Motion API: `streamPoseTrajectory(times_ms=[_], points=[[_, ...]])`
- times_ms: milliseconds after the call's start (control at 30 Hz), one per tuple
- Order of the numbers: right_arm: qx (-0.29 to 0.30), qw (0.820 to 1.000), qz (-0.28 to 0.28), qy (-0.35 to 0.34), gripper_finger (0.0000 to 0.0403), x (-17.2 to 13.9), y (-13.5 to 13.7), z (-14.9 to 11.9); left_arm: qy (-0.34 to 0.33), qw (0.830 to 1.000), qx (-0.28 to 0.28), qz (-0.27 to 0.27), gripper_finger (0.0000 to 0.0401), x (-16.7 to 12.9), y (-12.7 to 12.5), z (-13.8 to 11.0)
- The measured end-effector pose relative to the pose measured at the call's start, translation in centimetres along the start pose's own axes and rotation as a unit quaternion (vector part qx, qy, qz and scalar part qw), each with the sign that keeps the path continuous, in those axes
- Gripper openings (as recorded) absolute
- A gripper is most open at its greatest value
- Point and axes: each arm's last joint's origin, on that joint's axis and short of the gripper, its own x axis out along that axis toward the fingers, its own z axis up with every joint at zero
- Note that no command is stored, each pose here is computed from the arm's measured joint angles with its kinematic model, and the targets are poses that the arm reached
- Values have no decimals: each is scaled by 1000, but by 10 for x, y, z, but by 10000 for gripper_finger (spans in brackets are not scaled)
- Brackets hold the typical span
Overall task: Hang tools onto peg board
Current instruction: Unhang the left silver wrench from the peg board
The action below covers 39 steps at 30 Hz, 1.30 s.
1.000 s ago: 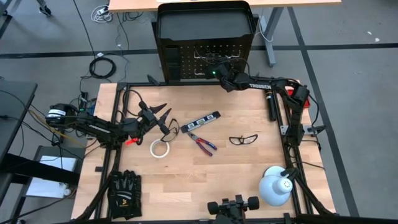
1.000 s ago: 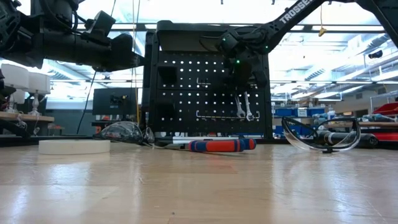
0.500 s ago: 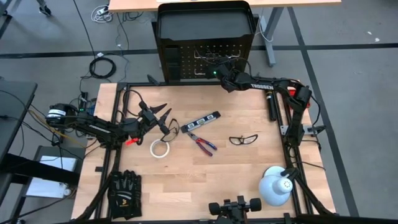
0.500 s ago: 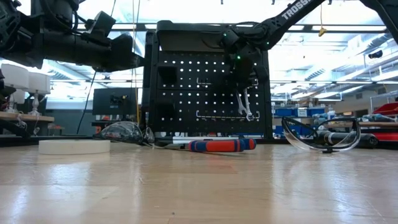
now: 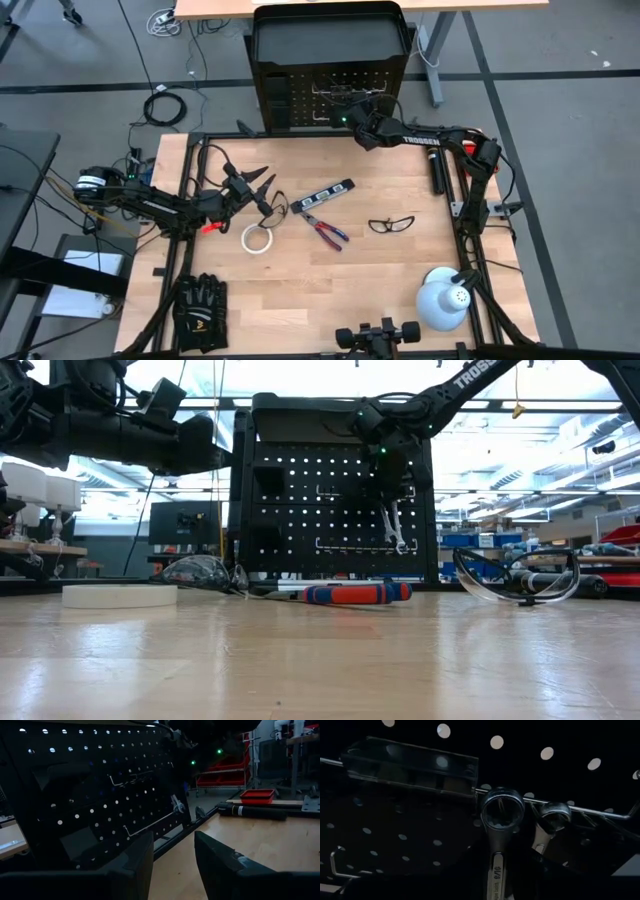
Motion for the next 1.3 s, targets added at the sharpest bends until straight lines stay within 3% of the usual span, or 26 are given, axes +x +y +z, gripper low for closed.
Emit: streamPoseTrajectory(times_ms=[1300], points=[[-28, 999, -13, 4, 67, -20, 6, -7, 0, 1000, 0, 0, 144, 0, 0, 0]])
